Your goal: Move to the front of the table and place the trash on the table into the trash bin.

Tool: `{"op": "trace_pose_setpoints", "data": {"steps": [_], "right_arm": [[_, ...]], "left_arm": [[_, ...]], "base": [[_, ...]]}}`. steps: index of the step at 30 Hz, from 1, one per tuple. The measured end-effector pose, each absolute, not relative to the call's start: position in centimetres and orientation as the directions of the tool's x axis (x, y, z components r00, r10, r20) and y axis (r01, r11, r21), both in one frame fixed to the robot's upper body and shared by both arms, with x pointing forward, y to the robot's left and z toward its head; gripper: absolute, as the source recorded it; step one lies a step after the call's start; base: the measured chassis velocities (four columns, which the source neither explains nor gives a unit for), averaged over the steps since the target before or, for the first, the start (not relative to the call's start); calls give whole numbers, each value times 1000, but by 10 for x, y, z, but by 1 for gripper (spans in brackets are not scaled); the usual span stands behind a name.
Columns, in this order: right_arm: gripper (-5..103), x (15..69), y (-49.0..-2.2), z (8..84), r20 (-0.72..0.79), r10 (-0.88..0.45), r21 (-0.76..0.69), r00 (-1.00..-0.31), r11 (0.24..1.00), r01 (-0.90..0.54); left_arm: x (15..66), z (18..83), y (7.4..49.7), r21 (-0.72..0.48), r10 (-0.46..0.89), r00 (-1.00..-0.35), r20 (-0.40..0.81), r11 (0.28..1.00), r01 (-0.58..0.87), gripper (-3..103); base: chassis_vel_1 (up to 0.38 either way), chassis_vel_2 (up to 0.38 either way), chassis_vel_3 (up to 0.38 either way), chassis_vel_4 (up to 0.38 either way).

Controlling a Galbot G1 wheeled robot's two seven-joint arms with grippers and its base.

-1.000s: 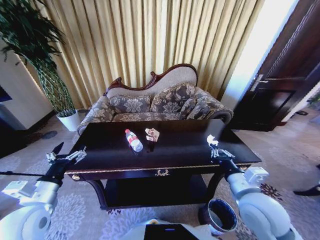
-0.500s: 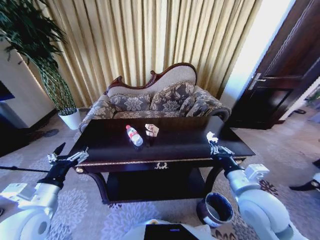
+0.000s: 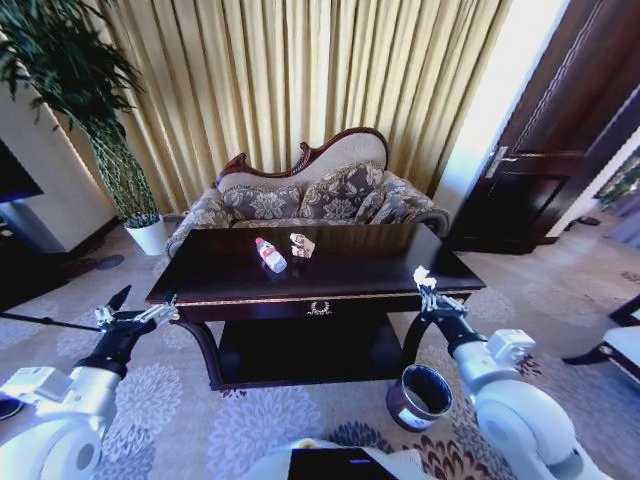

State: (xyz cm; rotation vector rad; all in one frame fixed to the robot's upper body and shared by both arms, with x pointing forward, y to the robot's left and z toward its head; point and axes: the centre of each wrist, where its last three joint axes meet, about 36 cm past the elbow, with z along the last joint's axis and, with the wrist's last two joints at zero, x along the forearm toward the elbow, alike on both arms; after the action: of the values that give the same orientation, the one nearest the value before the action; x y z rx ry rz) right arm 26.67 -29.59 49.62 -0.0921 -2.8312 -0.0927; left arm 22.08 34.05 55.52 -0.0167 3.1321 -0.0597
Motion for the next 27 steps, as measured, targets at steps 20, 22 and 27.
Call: {"op": "trace_pose_setpoints", "data": {"steps": [20, 22, 27], "right_arm": [[1, 308, -416, 264, 610, 432, -247, -665, 900, 359], [1, 308, -418, 258, 610, 439, -259, -660, 897, 358], [4, 308, -425, 230, 621, 477, -318, -622, 879, 356]], "left_arm": [[215, 556, 344, -31, -25, -999, -25, 999, -25, 100], [215, 555, 344, -31, -26, -999, -24, 999, -26, 100], [214, 554, 343, -24, -30, -999, -19, 999, -29, 100]], "base": [[0, 0, 0, 0], [0, 0, 0, 0], [0, 0, 0, 0]]}}
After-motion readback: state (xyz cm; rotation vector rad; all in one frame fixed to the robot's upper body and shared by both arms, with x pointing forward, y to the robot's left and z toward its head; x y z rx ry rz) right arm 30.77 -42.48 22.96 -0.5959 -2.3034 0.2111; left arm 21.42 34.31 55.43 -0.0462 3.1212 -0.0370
